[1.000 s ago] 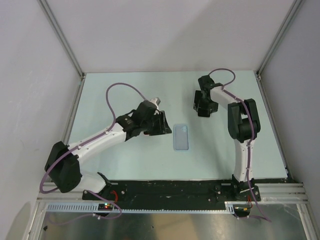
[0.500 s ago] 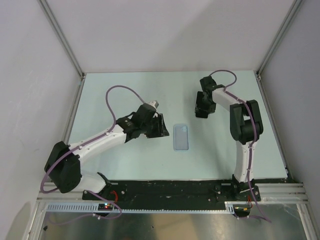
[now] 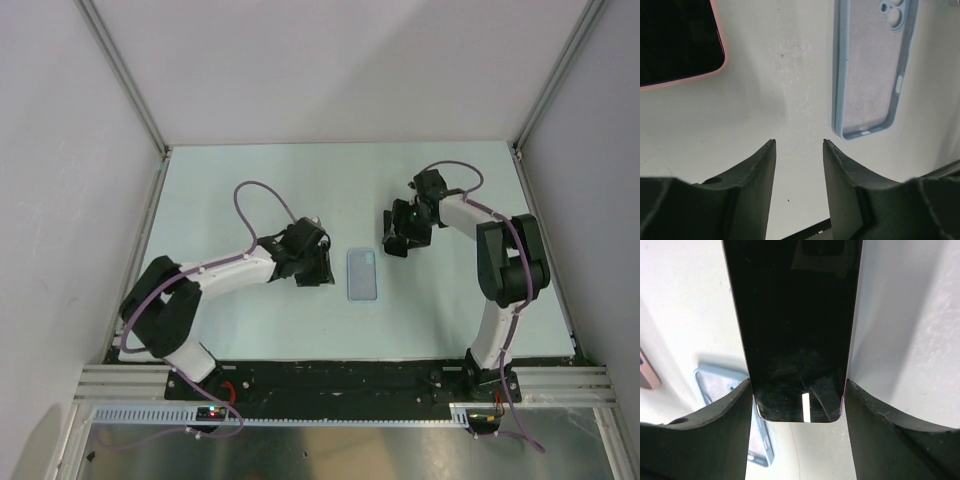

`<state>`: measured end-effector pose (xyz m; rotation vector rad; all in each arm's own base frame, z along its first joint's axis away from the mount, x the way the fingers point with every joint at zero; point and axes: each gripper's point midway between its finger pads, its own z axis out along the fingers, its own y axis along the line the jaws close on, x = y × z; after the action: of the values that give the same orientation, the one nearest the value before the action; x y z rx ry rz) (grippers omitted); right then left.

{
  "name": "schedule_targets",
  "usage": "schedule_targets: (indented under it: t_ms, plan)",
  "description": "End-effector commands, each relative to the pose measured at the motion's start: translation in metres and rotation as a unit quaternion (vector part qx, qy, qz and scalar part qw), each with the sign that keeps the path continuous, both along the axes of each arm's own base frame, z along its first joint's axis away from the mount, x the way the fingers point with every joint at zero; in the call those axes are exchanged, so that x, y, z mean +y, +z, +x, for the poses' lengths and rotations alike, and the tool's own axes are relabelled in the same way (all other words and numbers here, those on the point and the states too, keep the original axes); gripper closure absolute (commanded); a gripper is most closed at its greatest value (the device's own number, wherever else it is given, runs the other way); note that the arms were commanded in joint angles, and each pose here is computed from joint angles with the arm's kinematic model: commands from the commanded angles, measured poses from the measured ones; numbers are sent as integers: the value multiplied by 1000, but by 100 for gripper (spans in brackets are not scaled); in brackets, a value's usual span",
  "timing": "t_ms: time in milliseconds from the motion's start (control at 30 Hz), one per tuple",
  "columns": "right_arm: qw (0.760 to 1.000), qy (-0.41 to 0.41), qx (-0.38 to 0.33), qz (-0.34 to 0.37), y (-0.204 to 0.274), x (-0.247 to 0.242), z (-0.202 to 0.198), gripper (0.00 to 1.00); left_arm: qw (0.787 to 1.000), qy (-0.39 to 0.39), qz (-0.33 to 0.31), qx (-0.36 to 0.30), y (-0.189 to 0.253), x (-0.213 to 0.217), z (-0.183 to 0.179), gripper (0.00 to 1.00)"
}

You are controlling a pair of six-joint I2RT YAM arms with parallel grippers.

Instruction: Put the phone into the phone case

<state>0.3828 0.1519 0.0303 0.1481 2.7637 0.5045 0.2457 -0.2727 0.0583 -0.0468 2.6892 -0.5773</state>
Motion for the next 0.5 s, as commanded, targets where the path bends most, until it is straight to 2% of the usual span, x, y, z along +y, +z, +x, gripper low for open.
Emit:
schedule_targets:
  t_ms: [0,233,467]
  plan:
    - [997,15,47,67,8,21,-38,81,1000,16,-13,-10,-4,-8,13,53]
    - [995,25,42,84,17,30,-60,80,1000,12,-11,7,-22,-20,16,59]
    - [997,27,28,65,25,43,-79,81,1000,2,-17,19,-32,-37,15,63]
